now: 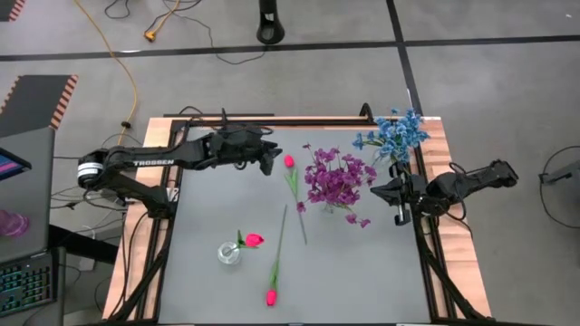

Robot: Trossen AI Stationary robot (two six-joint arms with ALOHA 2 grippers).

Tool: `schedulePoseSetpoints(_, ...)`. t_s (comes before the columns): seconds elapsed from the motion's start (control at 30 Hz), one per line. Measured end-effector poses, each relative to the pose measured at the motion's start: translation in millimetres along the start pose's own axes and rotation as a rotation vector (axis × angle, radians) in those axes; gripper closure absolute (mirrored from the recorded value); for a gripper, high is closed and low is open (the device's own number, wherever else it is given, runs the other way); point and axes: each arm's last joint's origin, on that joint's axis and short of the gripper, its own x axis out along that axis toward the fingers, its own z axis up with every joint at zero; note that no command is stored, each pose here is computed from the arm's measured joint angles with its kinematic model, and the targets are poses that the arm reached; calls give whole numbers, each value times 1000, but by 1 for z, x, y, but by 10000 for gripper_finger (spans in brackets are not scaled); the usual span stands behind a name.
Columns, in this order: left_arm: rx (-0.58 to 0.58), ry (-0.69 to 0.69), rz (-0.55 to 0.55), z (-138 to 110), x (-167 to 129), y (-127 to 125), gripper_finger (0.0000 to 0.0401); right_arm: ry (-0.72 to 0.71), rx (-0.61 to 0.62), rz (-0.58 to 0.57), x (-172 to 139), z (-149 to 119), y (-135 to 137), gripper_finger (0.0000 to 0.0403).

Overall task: Sort flowers into vase by color
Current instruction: Put the top pink tulip into the bottom transparent vase

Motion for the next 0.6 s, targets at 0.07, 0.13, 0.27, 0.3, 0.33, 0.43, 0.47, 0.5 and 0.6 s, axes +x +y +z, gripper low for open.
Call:
schedulePoseSetpoints(0.07,-17,59,14,4,9,-3,257,0,-11,13,0,0,-1,378)
schedulePoseSetpoints(0.13,-38,155,54,6,18,-5,248,0,-15,27,1,0,-1,377)
schedulePoseSetpoints(0.27,-71,331,147,7,39,-8,239,31,-21,23,1,-4,-2,377)
schedulePoseSetpoints(0.3,-76,355,162,8,45,-9,239,38,-23,24,1,-4,-2,377)
schedulePoseSetpoints(0.33,-79,377,174,9,50,-10,239,44,-24,24,1,-5,-2,377)
schedulePoseSetpoints(0.43,-109,451,166,7,68,-13,239,51,-26,27,1,-6,-1,376)
schedulePoseSetpoints(0.47,-135,469,153,6,74,-13,239,53,-26,27,1,-6,-1,376)
schedulePoseSetpoints(0.5,-164,493,145,3,80,-14,239,54,-26,27,1,-6,-1,376)
schedulePoseSetpoints(0.6,-247,545,128,-5,96,-14,239,54,-26,28,1,-6,-1,376)
